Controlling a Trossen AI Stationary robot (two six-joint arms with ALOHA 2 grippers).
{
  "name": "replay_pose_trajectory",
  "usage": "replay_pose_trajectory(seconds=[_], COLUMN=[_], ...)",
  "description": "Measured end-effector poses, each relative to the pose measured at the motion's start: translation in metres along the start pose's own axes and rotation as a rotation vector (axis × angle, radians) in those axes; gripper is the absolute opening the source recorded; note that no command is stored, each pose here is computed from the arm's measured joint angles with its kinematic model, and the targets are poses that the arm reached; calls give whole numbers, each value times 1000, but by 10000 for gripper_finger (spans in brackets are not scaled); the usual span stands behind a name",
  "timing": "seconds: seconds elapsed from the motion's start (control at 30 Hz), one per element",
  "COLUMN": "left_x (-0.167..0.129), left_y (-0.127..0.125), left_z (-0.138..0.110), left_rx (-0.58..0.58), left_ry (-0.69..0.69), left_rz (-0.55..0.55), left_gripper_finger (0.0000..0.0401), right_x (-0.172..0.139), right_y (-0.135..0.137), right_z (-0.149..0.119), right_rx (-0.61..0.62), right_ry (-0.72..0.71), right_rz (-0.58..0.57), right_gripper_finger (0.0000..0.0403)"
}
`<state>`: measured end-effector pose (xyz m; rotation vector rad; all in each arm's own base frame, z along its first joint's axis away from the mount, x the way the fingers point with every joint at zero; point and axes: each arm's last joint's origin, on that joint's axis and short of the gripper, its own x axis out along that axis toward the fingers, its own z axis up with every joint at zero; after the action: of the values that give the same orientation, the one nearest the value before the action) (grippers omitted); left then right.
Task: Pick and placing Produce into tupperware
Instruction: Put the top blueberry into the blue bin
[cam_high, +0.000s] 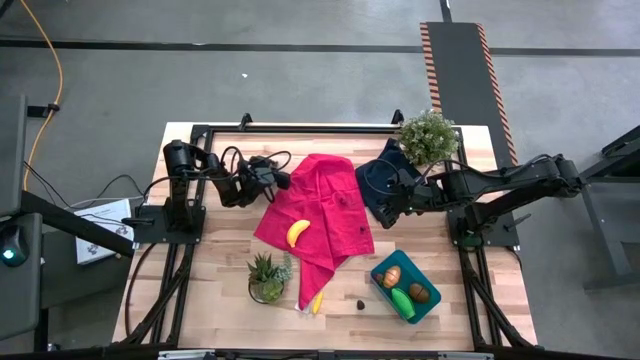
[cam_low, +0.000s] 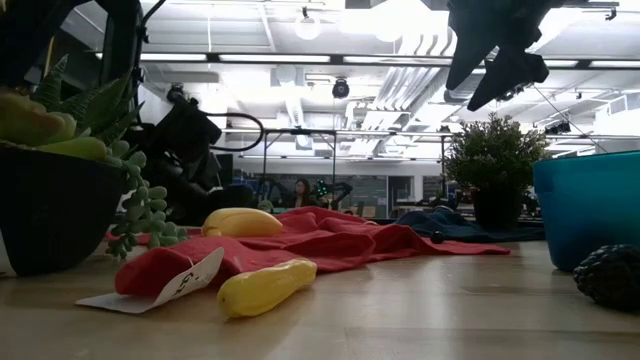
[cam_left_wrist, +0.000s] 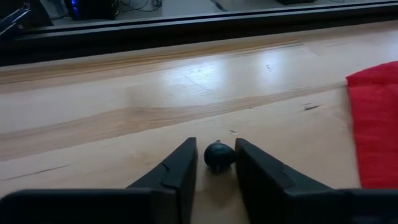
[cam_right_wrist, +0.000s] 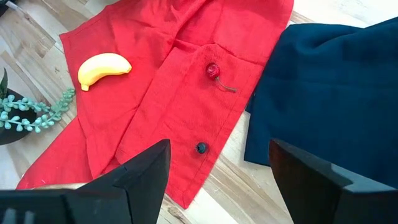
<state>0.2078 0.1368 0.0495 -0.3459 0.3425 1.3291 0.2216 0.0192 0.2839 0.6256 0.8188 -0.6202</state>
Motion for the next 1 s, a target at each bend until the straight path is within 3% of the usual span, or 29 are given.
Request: replay_pose_trajectory(seconds=[0.27, 0.5, 0.77, 1.0], left_x=[0, 0, 0, 0], left_y=[0, 0, 0, 0], left_z=[0, 0, 0, 0], left_rx=[0, -1, -1, -4], left_ry=[-1, 2, 2, 0], left_rz=[5, 0, -2, -7], left_gripper_finger=[44, 63, 41, 51], right_x=[0, 0, 0, 0], right_y=[0, 0, 0, 0], right_z=[0, 0, 0, 0], right_rx=[0, -4, -4, -4], right_ry=[0, 0, 0, 0], right_rz=[0, -1, -1, -1], right_gripper_finger=[261, 261, 261, 261])
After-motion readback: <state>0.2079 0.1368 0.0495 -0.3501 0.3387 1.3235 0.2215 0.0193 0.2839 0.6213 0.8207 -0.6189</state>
